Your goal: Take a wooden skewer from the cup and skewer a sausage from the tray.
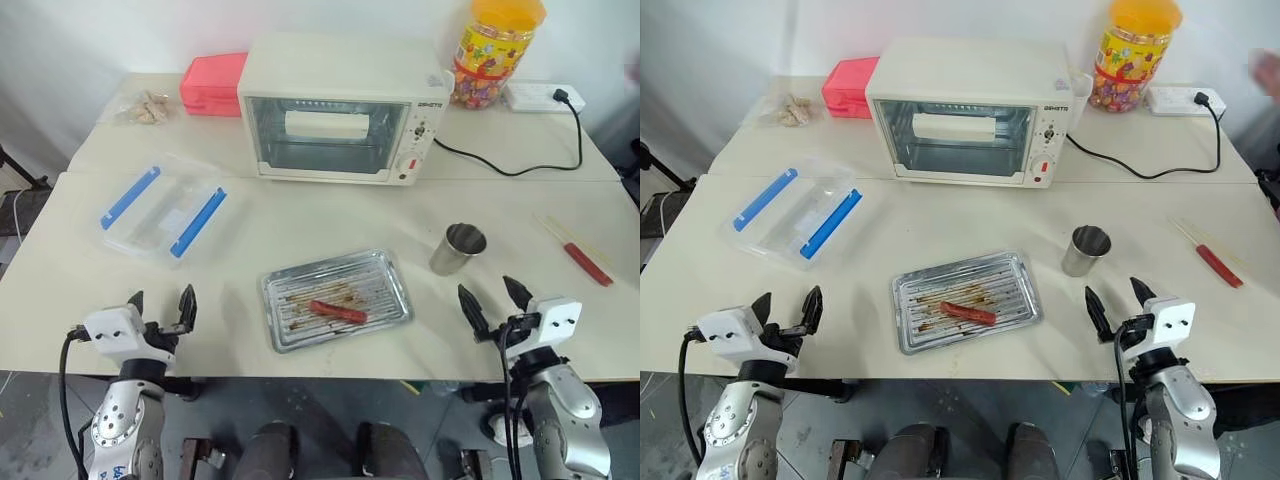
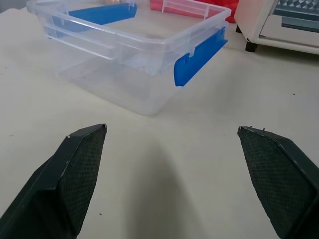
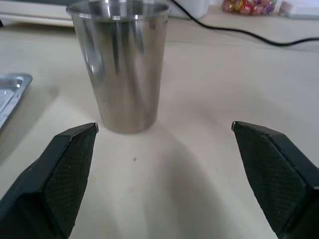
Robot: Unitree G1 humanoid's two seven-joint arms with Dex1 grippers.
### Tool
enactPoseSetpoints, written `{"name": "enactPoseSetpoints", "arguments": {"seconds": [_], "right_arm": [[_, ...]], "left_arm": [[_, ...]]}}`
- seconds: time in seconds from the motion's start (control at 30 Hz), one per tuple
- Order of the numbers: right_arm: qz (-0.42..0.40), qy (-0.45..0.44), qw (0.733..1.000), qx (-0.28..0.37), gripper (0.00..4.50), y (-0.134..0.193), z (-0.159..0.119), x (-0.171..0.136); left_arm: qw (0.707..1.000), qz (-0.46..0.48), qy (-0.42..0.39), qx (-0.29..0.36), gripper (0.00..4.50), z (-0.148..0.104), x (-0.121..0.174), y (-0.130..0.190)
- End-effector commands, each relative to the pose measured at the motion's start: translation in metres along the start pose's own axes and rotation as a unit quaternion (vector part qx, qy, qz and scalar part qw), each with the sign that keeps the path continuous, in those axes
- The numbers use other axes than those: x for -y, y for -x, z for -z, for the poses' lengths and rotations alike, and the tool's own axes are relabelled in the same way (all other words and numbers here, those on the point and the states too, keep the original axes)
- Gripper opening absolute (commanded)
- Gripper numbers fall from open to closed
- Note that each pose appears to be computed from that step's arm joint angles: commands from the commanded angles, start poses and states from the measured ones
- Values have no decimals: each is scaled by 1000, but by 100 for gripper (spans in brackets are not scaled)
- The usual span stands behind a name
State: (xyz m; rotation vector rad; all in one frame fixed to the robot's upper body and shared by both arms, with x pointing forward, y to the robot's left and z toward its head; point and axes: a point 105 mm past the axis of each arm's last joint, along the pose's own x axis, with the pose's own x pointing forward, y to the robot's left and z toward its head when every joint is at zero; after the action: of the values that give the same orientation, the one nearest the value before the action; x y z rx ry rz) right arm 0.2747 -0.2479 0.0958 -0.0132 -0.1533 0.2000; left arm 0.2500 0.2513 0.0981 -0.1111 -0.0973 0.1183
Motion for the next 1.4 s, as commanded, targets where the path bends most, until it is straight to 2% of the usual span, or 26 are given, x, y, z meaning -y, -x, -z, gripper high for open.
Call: {"name": "enactPoseSetpoints", "arguments": {"seconds": [0.03,0.47,1.4], "right_arm": [[-23,-7,1000,15,450,-1,-4,-7],[-12,5,1000,-1,450,5,1,-6],[-8,10,1000,1,450,4,-2,-3]], "left_arm": [[1000,5,-14,18,447,-10,-2,1],[1000,19,-6,19,447,-18,9,0],[1000,12,-11,8,447,-12,9,-1]]}}
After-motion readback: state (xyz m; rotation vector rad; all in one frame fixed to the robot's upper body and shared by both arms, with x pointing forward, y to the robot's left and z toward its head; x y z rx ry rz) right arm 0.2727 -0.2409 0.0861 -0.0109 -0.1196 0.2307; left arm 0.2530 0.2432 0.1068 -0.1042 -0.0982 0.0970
